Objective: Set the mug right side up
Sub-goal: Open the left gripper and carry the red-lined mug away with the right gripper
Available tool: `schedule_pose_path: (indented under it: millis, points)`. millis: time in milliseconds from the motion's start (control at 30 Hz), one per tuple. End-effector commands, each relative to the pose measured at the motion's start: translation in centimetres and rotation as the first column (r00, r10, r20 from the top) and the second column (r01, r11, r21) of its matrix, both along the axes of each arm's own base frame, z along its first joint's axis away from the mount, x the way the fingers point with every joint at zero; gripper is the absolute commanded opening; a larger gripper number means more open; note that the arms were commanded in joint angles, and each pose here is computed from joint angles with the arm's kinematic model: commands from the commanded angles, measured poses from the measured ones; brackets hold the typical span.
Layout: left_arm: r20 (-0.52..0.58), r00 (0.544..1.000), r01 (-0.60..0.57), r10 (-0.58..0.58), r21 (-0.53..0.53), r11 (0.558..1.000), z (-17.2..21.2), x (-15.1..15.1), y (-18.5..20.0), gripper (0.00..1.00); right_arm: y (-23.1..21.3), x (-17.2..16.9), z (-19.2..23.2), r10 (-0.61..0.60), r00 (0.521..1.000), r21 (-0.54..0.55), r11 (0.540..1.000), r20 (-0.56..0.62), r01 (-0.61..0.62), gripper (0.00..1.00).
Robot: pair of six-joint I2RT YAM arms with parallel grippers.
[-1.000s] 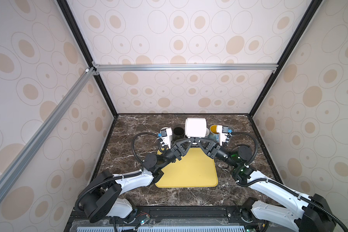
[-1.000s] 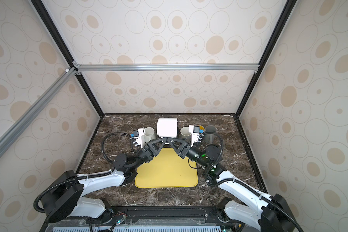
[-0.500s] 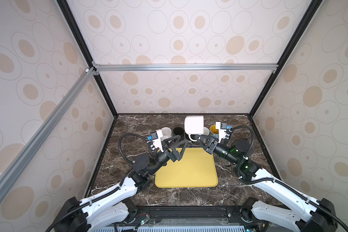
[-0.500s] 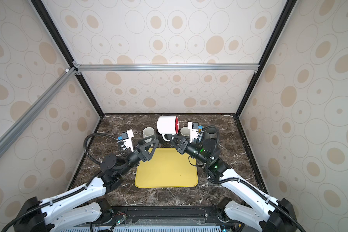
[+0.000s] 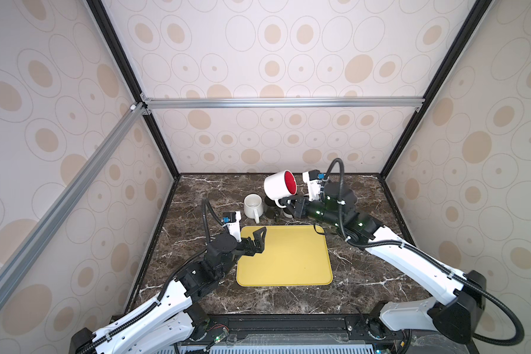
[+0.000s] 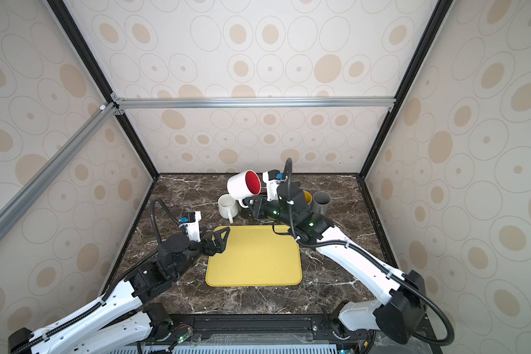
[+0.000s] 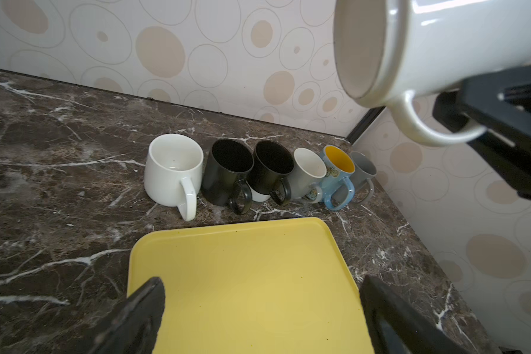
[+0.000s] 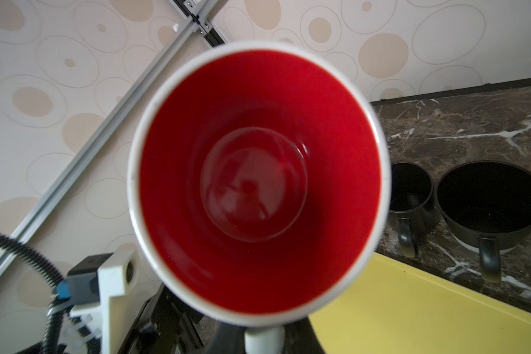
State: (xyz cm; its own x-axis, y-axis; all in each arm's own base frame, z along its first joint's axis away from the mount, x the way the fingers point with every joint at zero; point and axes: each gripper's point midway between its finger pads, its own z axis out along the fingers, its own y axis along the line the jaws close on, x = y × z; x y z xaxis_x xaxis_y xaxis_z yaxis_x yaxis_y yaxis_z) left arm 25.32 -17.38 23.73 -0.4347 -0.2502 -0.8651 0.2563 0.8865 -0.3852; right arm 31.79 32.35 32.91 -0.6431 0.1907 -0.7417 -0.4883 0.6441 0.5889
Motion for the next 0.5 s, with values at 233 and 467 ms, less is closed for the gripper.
schedule_pose_path:
  millis: [233, 467]
  points:
    - [-0.092, 0.991, -0.094, 0.097, 0.035, 0.995, -3.5, -2.9, 4.6, 0.99, 6.1, 4.5, -1.3, 0.004, 0.996, -0.239, 0.971, 0.092, 0.018, 0.00]
    - [-0.099, 0.987, -0.128, 0.126, -0.015, 0.992, -3.6, -4.4, 6.5, 0.99, 10.9, 6.3, -4.2, 0.042, 0.996, -0.315, 0.949, 0.074, -0.017, 0.00]
